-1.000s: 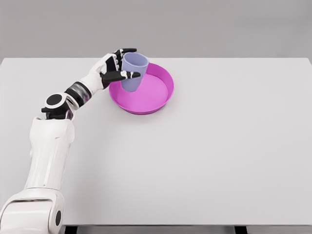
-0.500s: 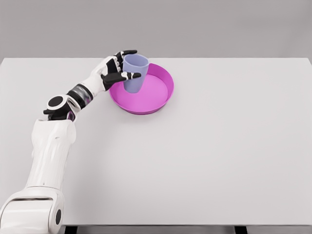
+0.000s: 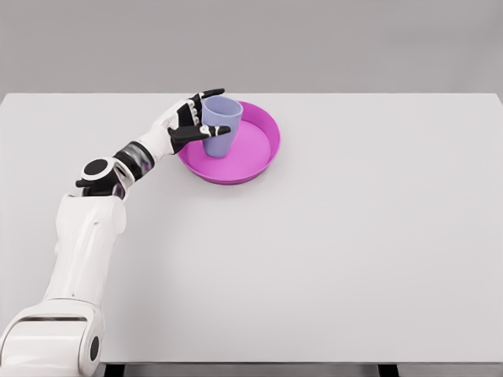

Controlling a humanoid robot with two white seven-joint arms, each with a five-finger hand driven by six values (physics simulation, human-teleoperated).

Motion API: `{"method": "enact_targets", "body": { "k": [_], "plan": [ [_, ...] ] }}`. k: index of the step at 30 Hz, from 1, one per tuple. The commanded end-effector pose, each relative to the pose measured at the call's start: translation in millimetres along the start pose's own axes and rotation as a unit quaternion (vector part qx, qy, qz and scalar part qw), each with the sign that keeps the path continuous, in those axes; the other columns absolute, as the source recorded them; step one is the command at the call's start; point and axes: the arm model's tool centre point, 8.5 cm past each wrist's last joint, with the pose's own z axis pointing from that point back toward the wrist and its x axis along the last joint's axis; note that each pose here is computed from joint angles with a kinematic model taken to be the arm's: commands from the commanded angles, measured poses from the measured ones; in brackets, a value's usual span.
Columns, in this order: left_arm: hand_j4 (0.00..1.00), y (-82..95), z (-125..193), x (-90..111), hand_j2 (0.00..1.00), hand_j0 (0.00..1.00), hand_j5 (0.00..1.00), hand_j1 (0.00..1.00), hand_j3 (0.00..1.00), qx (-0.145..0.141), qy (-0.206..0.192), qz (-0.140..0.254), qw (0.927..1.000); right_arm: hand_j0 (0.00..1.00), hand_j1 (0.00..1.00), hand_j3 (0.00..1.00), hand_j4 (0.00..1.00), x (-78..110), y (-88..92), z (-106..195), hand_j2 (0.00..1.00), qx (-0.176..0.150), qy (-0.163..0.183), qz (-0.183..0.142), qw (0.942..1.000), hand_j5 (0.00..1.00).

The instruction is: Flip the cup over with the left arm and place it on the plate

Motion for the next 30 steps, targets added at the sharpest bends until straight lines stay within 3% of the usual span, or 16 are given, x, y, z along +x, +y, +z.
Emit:
{"method": "enact_targets", "body": {
  "k": [1, 30],
  "plan": [
    [1.0, -0.2, -0.1, 0.2, 1.0, 1.0, 1.0, 1.0, 1.0, -0.001, -0.001, 0.002, 1.0, 1.0, 1.0, 1.0, 1.0, 0.0, 0.1, 0.0, 1.0, 0.0, 0.0, 0.0, 1.0, 1.0],
    [1.0, 0.3, 3.5, -4.8, 1.0, 1.0, 1.0, 1.0, 1.0, 0.002, 0.003, 0.007, 1.0, 1.0, 1.0, 1.0, 1.0, 0.0, -0.1, 0.0, 1.0, 0.0, 0.0, 0.0, 1.0, 1.0]
  ]
}}
